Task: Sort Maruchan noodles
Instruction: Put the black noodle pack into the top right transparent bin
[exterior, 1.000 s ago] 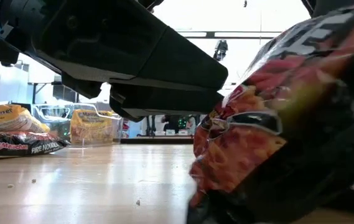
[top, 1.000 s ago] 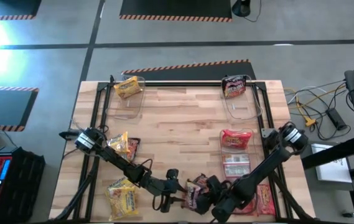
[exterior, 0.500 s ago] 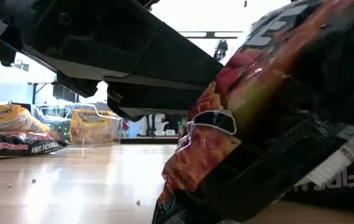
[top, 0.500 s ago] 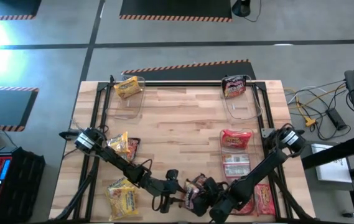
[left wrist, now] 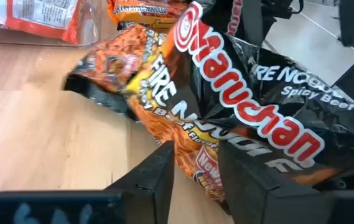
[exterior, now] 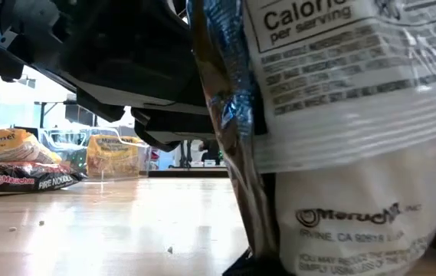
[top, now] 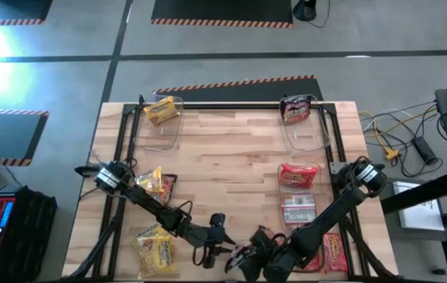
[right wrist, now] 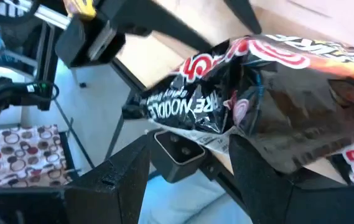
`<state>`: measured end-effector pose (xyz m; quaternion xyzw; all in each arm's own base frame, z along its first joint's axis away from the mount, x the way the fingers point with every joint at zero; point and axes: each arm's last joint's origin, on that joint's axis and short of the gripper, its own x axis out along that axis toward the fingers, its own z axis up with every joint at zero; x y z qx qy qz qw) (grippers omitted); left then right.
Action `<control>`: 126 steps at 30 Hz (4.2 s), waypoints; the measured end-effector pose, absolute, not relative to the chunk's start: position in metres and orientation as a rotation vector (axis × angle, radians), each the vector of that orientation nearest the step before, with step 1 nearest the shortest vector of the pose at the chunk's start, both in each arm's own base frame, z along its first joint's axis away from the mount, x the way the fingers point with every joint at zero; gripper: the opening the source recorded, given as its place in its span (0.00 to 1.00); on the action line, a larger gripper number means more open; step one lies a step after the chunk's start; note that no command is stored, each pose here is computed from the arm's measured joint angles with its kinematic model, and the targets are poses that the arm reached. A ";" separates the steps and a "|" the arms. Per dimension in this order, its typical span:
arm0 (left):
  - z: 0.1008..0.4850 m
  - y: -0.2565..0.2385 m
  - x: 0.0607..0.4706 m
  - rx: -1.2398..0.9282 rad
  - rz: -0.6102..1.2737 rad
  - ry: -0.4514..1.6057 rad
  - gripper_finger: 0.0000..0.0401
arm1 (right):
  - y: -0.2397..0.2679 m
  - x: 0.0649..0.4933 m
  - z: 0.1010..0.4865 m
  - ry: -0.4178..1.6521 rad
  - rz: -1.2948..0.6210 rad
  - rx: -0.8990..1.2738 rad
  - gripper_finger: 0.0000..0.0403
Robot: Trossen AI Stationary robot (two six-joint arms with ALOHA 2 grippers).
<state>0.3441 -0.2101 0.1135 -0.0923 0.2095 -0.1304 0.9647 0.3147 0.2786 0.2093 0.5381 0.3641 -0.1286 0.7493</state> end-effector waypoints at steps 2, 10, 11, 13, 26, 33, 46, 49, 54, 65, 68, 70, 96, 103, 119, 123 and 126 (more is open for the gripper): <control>0.113 -0.210 0.344 -0.187 -0.263 0.424 0.23 | 0.279 0.315 0.210 0.799 -0.283 1.188 0.51; 0.113 -0.210 0.344 -0.187 -0.264 0.424 0.16 | 0.272 0.312 0.220 0.871 -0.240 1.129 0.51; 0.113 -0.210 0.344 -0.187 -0.264 0.424 0.16 | 0.269 0.311 0.225 0.880 -0.235 1.113 0.51; 0.113 -0.210 0.344 -0.187 -0.264 0.425 0.15 | 0.263 0.308 0.235 0.901 -0.248 1.042 0.51; 0.113 -0.207 0.345 -0.203 -0.251 0.430 0.11 | 0.246 0.307 0.270 0.963 -0.010 0.381 0.51; 0.112 -0.200 0.348 -0.205 -0.232 0.431 0.11 | 0.237 0.312 0.269 0.984 0.016 0.315 0.51; 0.112 -0.194 0.352 -0.208 -0.216 0.429 0.11 | 0.218 0.315 0.264 1.068 0.146 -0.004 0.51; 0.112 -0.194 0.352 -0.208 -0.216 0.428 0.11 | 0.216 0.318 0.262 1.057 0.181 -0.116 0.51; 0.111 -0.193 0.352 -0.206 -0.213 0.433 0.11 | 0.214 0.324 0.257 1.059 0.198 -0.108 0.51; 0.110 -0.192 0.352 -0.206 -0.217 0.440 0.11 | 0.224 0.339 0.236 1.080 0.266 -0.020 0.51; 0.110 -0.192 0.352 -0.206 -0.217 0.440 0.11 | 0.222 0.341 0.233 1.080 0.270 -0.040 0.51; 0.110 -0.192 0.352 -0.206 -0.218 0.440 0.11 | 0.221 0.342 0.233 1.079 0.274 -0.052 0.51; 0.108 -0.190 0.351 -0.193 -0.206 0.451 0.11 | 0.226 0.355 0.202 1.120 0.331 -0.043 0.33; 0.109 -0.185 0.352 -0.197 -0.192 0.450 0.11 | 0.227 0.354 0.202 1.129 0.370 -0.035 0.16; 0.129 -0.149 0.334 -0.188 -0.059 0.403 0.11 | 0.180 0.348 0.255 1.212 0.305 -0.314 0.14; 0.127 -0.135 0.328 -0.211 -0.017 0.400 0.11 | 0.151 0.348 0.280 1.250 0.206 -0.420 0.13; 0.123 -0.127 0.325 -0.238 -0.002 0.390 0.11 | 0.129 0.348 0.294 1.268 0.085 -0.420 0.13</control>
